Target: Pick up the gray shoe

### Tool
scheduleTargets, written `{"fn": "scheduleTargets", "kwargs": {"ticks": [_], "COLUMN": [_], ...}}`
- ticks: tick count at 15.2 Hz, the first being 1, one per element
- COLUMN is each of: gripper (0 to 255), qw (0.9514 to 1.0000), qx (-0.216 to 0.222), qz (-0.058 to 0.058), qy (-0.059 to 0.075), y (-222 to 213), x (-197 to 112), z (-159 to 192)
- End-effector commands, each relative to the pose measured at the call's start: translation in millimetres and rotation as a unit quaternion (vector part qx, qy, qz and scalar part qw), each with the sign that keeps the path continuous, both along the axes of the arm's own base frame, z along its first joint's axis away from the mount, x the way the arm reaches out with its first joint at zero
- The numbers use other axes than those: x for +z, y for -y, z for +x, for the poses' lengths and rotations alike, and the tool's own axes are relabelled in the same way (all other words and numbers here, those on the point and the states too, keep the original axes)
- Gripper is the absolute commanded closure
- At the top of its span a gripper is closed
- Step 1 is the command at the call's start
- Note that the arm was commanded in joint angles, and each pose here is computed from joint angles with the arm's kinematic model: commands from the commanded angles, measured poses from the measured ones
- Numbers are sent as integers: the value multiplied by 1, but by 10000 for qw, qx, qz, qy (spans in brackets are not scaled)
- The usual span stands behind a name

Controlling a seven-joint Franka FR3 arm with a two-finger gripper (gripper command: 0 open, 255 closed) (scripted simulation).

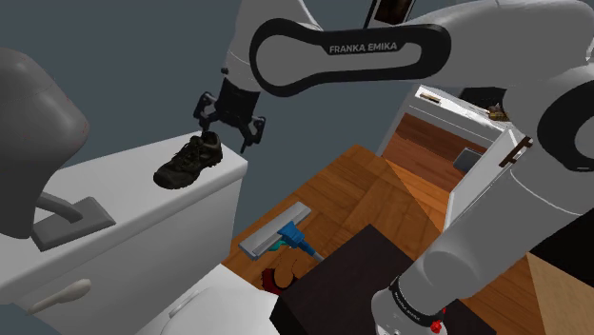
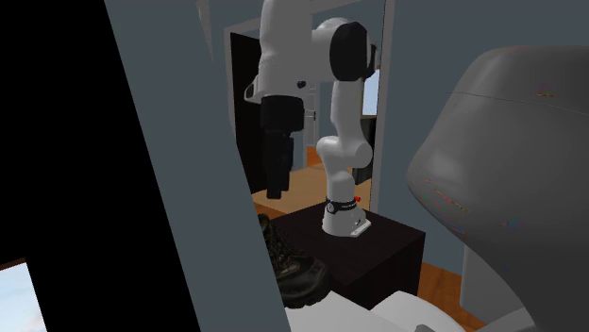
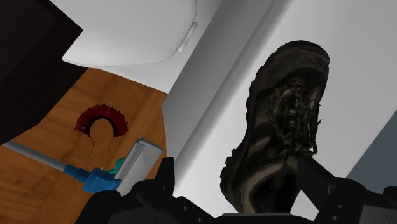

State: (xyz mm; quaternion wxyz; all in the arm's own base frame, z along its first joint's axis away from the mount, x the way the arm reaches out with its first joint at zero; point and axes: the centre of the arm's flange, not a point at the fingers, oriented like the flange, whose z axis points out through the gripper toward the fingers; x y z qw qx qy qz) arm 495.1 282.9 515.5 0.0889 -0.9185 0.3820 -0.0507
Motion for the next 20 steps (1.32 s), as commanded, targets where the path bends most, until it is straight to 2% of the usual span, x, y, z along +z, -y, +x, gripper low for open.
{"fn": "scheduleTargets", "kwargs": {"ticks": [1,4,12,14,15,20], "gripper": [0,0,0,0,255,255], "qw": [9995,9972,9972,9972,9972,9972], "qx": [-292,-690,-695,-695,-695,-695], "qz": [116,274,275,275,275,275], "qy": [40,98,98,98,98,98], "y": [-15,-33,-33,-33,-33,-33], "x": [0,2,-38,-38,-38,-38], "z": [18,48,48,48,49,48]}}
